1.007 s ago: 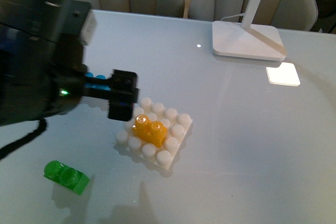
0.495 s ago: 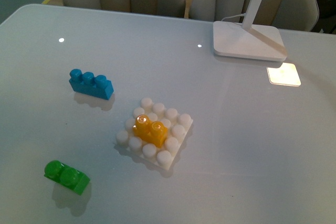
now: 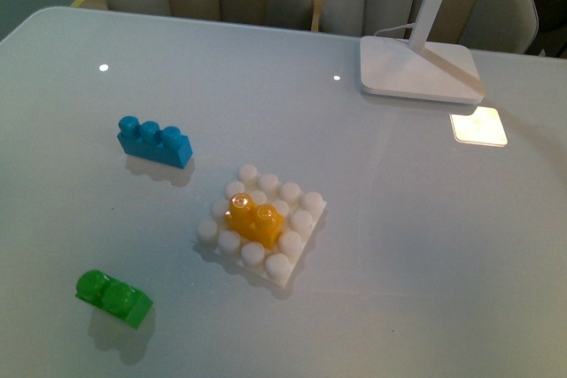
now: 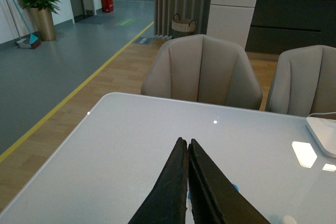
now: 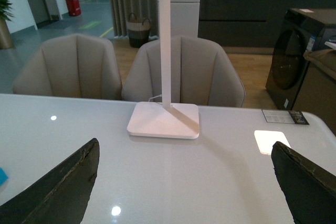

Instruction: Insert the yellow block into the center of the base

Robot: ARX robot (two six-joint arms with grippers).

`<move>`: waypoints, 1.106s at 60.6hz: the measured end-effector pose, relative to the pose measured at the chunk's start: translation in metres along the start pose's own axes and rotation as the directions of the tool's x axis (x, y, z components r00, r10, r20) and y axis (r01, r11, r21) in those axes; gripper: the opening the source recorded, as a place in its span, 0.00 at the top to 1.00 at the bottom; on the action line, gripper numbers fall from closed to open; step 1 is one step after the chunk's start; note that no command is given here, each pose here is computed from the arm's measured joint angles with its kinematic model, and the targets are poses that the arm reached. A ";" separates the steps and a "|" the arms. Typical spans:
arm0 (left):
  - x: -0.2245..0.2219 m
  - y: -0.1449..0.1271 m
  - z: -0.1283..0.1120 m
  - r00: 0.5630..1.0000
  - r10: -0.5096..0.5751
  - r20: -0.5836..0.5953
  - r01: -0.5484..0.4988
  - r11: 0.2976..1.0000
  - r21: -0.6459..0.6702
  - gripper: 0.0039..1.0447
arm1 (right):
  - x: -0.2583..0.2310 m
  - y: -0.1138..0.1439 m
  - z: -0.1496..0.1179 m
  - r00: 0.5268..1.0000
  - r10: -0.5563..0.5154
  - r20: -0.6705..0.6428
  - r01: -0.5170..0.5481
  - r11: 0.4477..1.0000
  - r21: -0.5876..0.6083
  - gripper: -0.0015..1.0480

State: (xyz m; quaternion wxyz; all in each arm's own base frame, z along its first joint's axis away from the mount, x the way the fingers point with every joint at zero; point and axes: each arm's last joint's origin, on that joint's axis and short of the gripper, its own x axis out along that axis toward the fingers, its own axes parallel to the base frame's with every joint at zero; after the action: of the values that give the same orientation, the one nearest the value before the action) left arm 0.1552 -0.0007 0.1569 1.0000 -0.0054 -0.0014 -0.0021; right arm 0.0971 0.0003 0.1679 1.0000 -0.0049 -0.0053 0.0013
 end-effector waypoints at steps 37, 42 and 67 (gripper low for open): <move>-0.032 0.000 0.013 1.000 0.000 0.007 0.000 1.000 0.000 0.98 | 0.000 0.000 0.000 1.000 0.000 0.000 0.000 1.000 0.000 0.08; -0.034 0.000 0.014 1.000 0.000 0.009 0.000 1.000 0.000 0.98 | 0.000 0.000 0.000 1.000 0.000 0.000 0.000 1.000 0.000 0.08; -0.044 0.000 0.014 1.000 0.000 0.010 0.000 1.000 0.000 0.98 | 0.000 0.000 0.000 1.000 0.000 0.000 0.000 1.000 0.000 0.08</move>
State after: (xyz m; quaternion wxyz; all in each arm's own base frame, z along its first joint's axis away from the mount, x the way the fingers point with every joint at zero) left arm 0.1113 -0.0005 0.1705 1.0000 -0.0055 -0.0064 -0.0021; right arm 0.0971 0.0003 0.1679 1.0000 -0.0049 -0.0053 0.0013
